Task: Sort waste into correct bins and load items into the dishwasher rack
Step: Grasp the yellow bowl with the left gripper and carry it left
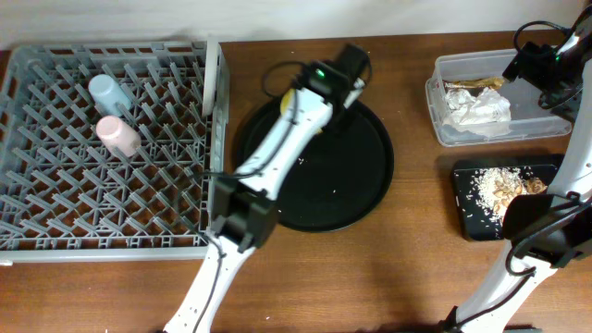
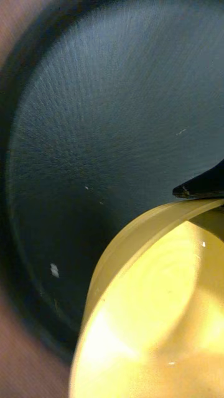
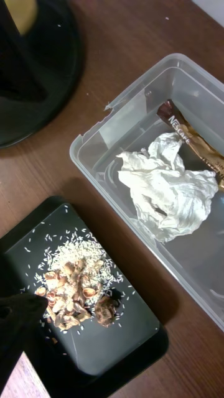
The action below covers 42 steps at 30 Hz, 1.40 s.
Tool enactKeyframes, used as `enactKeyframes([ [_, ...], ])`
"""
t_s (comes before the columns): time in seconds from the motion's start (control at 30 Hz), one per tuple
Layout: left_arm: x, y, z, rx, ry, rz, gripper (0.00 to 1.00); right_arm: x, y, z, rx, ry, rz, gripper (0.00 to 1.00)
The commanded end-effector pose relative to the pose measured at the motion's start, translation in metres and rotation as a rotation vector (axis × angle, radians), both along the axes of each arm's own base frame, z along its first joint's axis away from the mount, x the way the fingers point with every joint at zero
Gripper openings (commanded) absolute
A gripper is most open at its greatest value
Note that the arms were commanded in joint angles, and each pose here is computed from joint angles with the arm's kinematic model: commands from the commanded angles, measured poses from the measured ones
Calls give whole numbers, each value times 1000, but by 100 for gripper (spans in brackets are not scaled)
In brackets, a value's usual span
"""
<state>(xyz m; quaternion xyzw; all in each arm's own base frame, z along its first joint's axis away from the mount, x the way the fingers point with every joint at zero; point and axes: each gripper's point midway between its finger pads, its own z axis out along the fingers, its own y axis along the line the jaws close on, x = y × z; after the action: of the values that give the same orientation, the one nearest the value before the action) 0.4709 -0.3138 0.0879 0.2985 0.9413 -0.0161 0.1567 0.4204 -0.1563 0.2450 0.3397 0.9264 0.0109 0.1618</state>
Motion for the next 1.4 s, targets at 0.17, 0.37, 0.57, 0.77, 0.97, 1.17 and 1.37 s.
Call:
enactKeyframes([
  [0.17,-19,234,235,-510,-39,627,1,-1,-1,5,-5,-12,-13,98],
  [0.37,-27,375,221,-973,123,736,1,-1,-1,5,-5,-12,-13,98],
  [0.57,-31,502,186,-1227,-94,764,1,-1,-1,5,-5,-12,-13,98],
  [0.77,-43,535,164,-1527,-214,631,1,-1,-1,5,-5,-12,-13,98],
  [0.97,-27,518,160,-1492,-245,518,1,-1,-1,5,-5,-12,-13,98],
  [1.17,-9,529,110,-1414,-233,565,1,-1,-1,5,-5,-12,-13,98],
  [1.37,-5,535,59,-1545,-163,579,1,-1,-1,5,-5,-12,-13,98],
])
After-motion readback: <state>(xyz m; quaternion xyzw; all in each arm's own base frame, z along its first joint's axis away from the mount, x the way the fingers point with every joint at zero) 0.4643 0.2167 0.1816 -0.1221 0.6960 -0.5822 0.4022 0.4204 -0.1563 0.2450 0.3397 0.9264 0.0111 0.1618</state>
